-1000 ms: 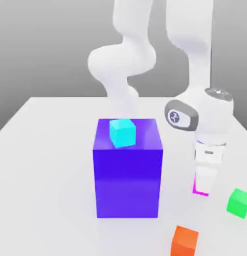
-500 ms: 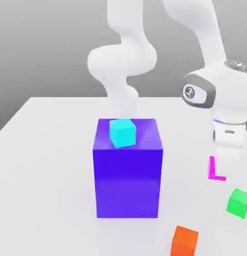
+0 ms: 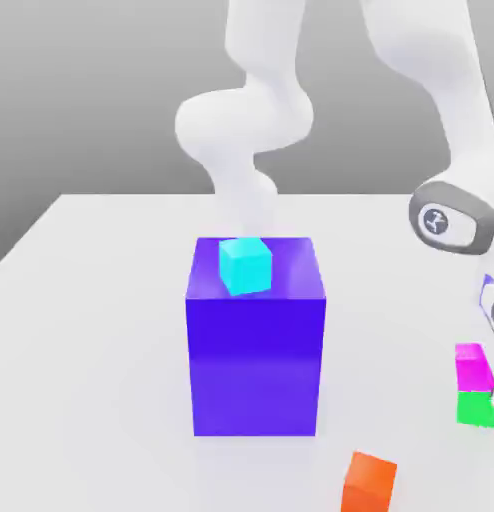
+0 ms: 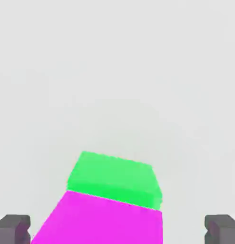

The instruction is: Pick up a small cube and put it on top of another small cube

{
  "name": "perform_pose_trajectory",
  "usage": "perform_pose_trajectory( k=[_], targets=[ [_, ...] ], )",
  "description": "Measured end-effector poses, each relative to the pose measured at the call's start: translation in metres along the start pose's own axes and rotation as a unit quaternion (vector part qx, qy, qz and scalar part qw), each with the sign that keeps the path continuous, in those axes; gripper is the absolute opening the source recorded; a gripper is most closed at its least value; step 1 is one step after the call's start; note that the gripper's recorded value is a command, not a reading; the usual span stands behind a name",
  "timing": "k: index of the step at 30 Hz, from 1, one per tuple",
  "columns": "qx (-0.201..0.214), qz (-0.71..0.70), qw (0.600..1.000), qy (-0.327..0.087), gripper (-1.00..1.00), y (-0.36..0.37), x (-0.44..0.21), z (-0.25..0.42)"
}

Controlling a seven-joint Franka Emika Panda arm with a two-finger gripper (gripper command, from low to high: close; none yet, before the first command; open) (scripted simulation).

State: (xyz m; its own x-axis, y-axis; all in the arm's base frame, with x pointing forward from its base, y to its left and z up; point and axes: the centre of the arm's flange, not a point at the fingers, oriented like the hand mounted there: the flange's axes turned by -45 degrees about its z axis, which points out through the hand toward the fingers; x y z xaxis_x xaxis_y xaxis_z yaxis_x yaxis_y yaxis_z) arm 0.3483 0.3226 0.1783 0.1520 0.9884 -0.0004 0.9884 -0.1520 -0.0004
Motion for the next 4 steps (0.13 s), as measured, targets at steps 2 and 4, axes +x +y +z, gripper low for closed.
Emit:
perform_pose_trajectory(
  k=[2, 4],
  targets=[
    [0.000, 0.000, 1.000, 0.000, 1.00, 0.001, 0.001, -0.014],
    [0.000, 0.000, 1.000, 0.000, 1.00, 0.001, 0.001, -0.038]
  ],
)
